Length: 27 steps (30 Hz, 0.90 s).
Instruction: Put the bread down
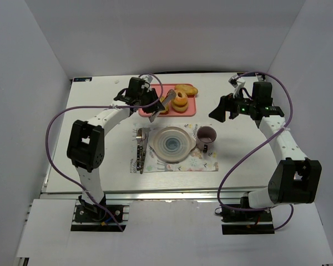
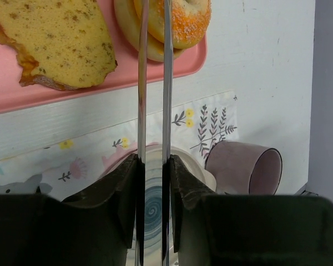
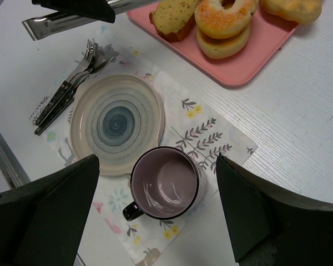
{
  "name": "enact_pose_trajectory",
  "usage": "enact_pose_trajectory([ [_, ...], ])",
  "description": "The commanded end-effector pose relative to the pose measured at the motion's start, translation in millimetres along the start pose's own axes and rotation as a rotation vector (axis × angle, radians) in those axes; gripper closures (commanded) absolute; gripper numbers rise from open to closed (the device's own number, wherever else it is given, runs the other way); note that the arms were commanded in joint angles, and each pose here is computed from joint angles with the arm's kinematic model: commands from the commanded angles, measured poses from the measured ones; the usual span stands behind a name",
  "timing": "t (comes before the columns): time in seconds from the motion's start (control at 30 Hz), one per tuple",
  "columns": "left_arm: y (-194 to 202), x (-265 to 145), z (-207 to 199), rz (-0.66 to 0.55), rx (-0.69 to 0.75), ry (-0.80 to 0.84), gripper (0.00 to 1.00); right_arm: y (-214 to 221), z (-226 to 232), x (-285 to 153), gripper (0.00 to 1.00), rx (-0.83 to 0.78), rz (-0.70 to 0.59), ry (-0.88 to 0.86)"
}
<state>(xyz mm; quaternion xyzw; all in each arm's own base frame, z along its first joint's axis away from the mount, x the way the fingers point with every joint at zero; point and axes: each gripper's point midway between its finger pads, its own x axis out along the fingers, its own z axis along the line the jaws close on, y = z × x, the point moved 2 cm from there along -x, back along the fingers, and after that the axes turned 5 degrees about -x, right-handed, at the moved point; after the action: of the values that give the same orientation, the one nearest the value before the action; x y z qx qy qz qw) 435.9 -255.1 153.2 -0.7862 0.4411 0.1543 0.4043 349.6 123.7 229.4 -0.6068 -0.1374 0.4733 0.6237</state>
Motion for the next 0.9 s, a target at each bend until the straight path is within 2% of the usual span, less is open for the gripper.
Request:
enact_pose_trajectory([
  [0.0,-20.7,-19.3,-30.7,-0.064,0.02,0.1,0.65,-12.4,4.6,-5.9,0.11,-0.032,-0.046,-0.006],
  [0.07,-21.4,-20.6,-30.8,-0.071,0.015,0.102,0.66,-12.4,4.7,-5.6,0.11,-0.031,-0.047,-0.009],
  [0.27,-31.9,-30.7,-37.9,-0.116,0.003,0.12,0.79,-12.6,5.1,-6.2,0.11,-0.031,-0.048,-0.01],
  [0.53,-40.4,-48.3,-50.0,-0.156,0.006,0.154,0.81,-11.9,6.4,-6.5,0.11,-0.026,-0.049,-0.013],
  [0.6,-36.7,-46.8,-45.3,-0.144,0.002,0.147,0.76,-11.4,7.1,-6.1,0.11,-0.027,-0.049,-0.016],
  [0.7,-31.9,-41.8,-37.2,-0.127,-0.006,0.128,0.58,-10.4,6.9,-5.7,0.11,-0.023,-0.047,-0.017],
  [0.77,-27.7,-33.6,-29.9,-0.102,-0.007,0.105,0.51,-10.7,6.9,-5.5,0.11,-0.023,-0.047,-0.018],
  [0.87,-23.0,-24.8,-23.1,-0.061,-0.002,0.081,0.46,-10.4,6.4,-6.0,0.11,-0.024,-0.047,-0.015],
])
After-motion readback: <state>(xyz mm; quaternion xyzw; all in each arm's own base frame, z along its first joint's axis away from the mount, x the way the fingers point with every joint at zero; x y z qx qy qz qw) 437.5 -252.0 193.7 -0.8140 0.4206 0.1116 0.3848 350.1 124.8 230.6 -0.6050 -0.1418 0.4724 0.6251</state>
